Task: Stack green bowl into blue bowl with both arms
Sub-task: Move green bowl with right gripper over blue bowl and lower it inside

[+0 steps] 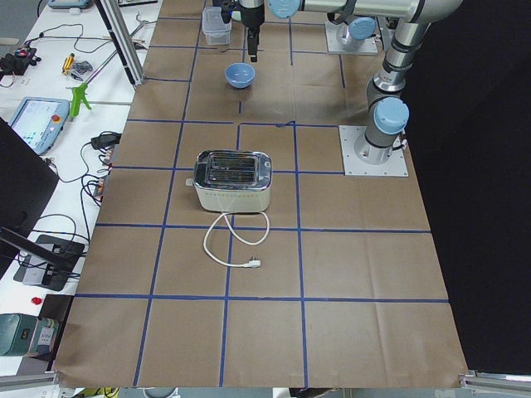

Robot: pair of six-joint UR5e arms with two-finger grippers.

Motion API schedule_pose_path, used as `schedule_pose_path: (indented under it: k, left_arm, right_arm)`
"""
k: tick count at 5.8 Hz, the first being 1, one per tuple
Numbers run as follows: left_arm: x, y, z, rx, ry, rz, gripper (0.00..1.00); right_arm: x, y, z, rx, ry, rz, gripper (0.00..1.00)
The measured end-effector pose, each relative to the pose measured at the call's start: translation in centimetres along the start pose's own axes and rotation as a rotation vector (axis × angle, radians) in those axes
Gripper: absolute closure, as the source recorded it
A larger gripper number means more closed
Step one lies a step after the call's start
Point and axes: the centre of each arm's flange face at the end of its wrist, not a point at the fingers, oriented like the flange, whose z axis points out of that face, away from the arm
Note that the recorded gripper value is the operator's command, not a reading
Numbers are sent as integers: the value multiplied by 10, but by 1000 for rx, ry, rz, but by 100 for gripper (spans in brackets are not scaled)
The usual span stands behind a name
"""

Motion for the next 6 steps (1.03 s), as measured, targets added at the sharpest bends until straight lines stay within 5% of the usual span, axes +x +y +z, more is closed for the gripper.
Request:
schedule_pose_path:
  k: [2, 6]
  left_arm:
    - [0, -1, -4, 6, -1, -3, 1]
    - [1, -3, -1, -1, 4, -9, 1]
  right_arm:
    - [-53, 9, 46, 4, -5, 25, 95]
    - [-41, 1, 140, -23, 13, -15, 94]
